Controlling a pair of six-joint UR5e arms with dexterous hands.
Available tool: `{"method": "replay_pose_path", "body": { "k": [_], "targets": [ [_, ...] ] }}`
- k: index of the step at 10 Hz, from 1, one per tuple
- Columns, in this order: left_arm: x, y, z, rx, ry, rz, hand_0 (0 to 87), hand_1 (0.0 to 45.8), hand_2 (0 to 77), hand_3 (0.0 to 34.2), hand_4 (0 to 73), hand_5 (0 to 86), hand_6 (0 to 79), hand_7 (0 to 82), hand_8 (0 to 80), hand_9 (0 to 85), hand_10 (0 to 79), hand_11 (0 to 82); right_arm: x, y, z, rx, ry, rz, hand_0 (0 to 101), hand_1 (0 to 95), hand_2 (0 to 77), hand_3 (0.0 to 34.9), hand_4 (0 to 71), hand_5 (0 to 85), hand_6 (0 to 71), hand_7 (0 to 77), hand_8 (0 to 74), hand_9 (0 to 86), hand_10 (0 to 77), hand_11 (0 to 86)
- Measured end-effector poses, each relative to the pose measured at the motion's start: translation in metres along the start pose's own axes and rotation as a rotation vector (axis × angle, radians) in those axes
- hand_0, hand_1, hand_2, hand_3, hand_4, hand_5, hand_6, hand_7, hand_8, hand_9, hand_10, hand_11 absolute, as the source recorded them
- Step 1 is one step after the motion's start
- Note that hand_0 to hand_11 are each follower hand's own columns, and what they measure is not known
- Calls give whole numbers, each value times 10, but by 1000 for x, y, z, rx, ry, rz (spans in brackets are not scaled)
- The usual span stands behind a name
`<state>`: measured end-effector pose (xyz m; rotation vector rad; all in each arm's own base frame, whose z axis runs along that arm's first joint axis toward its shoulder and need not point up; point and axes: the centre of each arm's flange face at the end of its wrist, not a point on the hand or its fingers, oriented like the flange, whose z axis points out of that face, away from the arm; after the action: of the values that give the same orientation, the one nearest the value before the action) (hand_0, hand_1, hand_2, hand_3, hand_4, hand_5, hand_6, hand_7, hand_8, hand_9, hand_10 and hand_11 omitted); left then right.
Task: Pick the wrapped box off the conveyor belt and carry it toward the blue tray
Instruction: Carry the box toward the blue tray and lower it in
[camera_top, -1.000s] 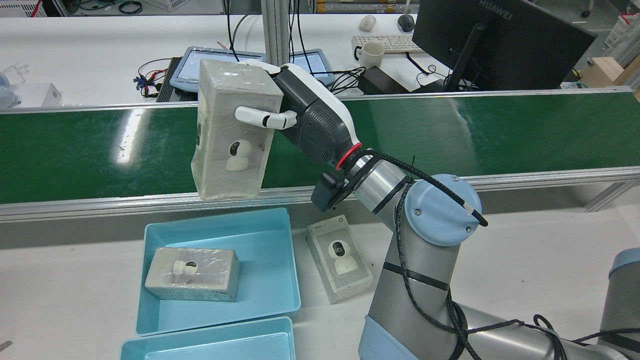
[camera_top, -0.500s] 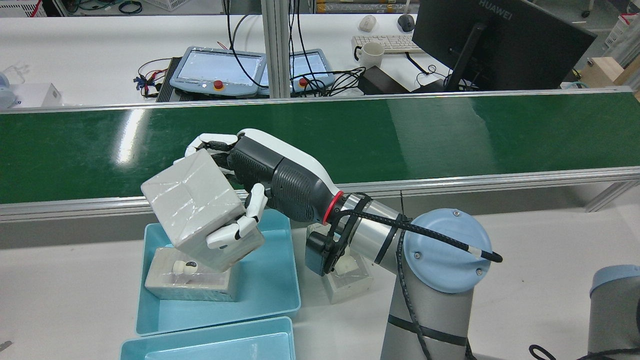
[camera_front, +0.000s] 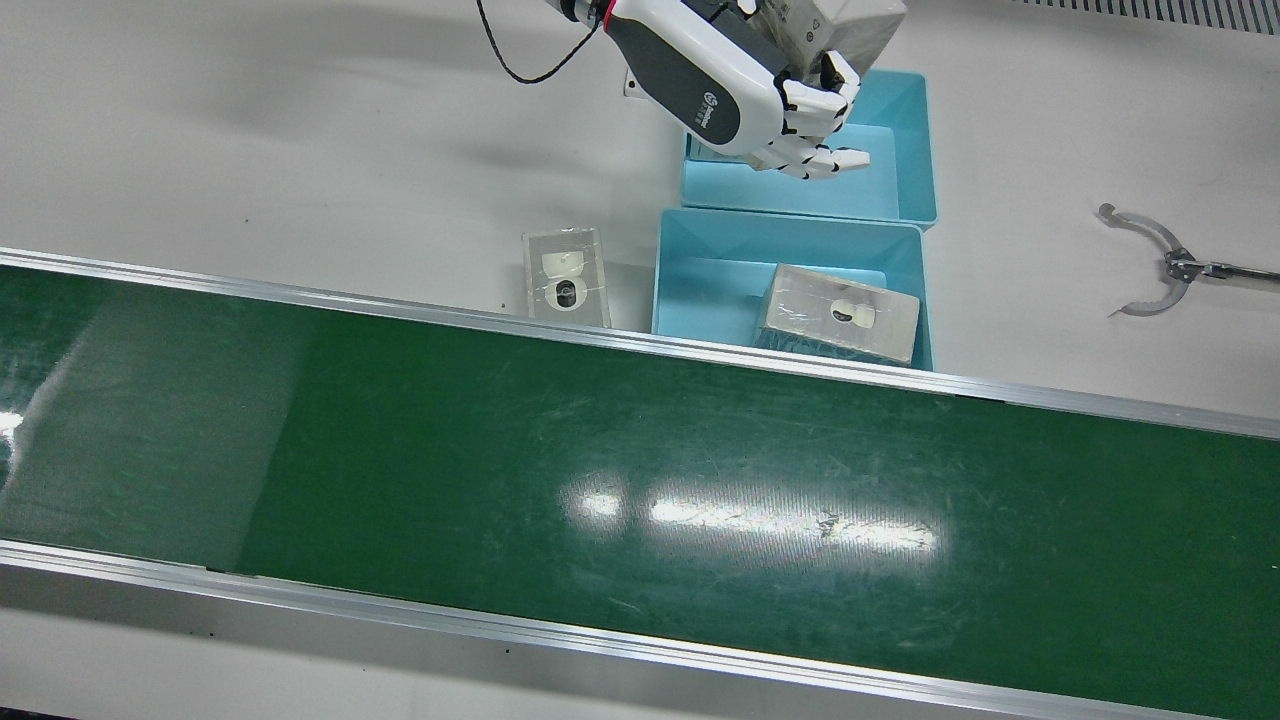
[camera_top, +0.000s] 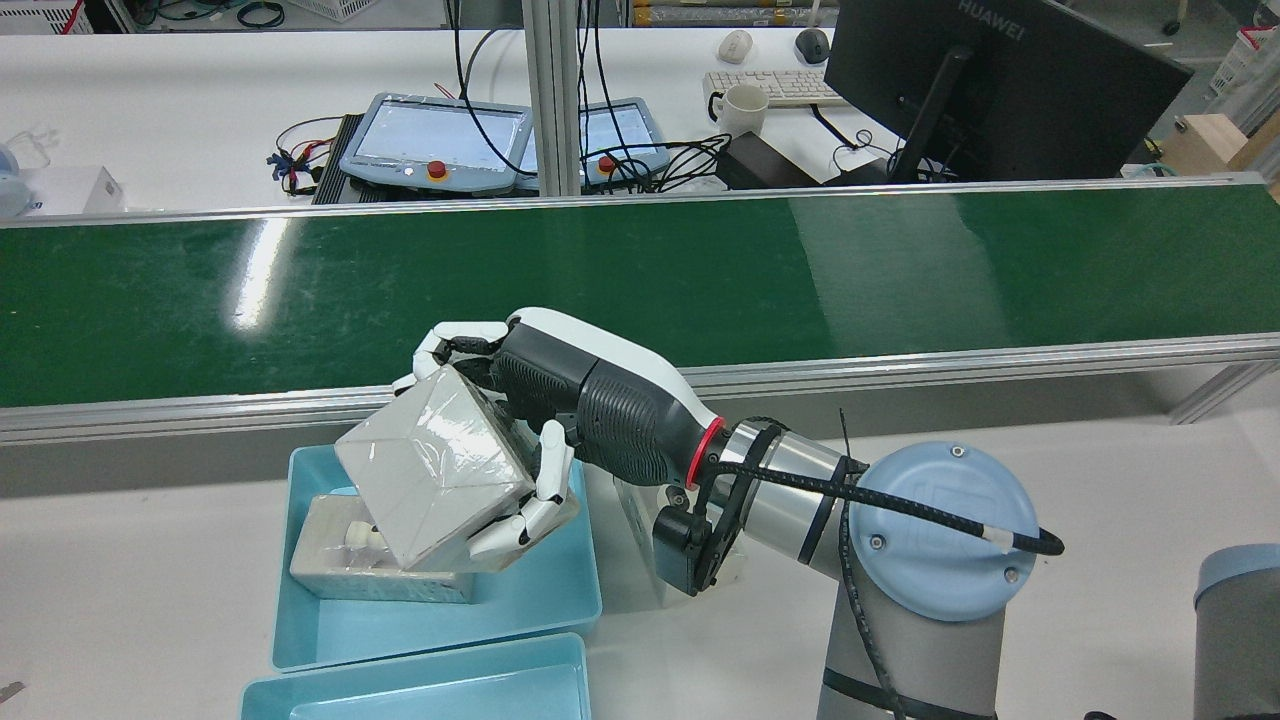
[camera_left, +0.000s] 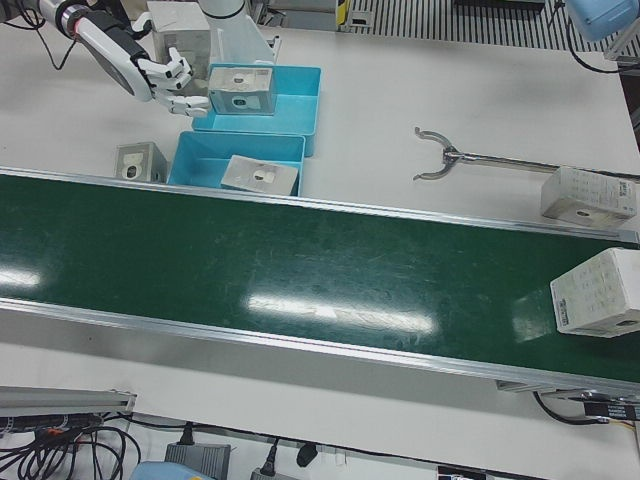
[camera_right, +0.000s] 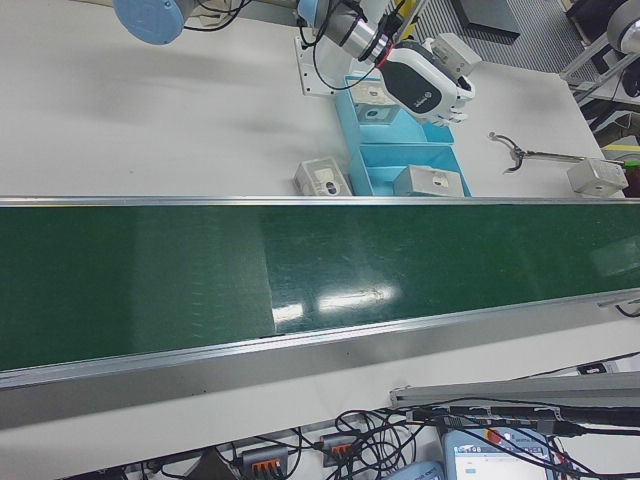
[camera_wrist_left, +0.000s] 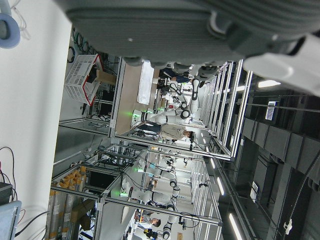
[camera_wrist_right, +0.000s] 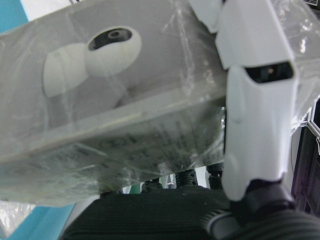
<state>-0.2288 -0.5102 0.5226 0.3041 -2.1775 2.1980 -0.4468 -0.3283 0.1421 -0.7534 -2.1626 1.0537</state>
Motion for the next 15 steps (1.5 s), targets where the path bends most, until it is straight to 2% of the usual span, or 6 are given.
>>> {"method": "replay_pose_path", "body": {
  "k": [4,5,7,8,9,15],
  "targets": [
    [0,0,0,0,0,0,0,0,11,0,0,5,0,5,5,0,0,0,32,11,1,-21,48,32,505,11,398,228,235,698,175,551,0,71,76,153],
    [0,0,0,0,0,0,0,0,11,0,0,5,0,5,5,0,5,0,35,12,1,-23,51,35,497,11,398,294,131,507,0,196,33,16,0,16],
    [0,0,0,0,0,0,0,0,5,0,0,5,0,5,5,0,0,0,37,13,0,-24,55,36,455,11,398,293,131,404,0,87,38,16,5,11],
    [0,0,0,0,0,0,0,0,11,0,0,5,0,5,5,0,0,0,37,12,0,-23,56,36,455,11,398,293,131,404,0,87,38,16,5,11],
    [0,0,0,0,0,0,0,0,5,0,0,5,0,5,0,0,0,0,38,12,0,-23,56,37,387,115,415,302,147,120,0,147,33,16,5,11],
    [0,0,0,0,0,0,0,0,5,0,0,5,0,5,5,0,5,0,31,-1,-5,1,54,22,403,11,16,303,136,87,0,147,54,16,0,5]
  ]
}}
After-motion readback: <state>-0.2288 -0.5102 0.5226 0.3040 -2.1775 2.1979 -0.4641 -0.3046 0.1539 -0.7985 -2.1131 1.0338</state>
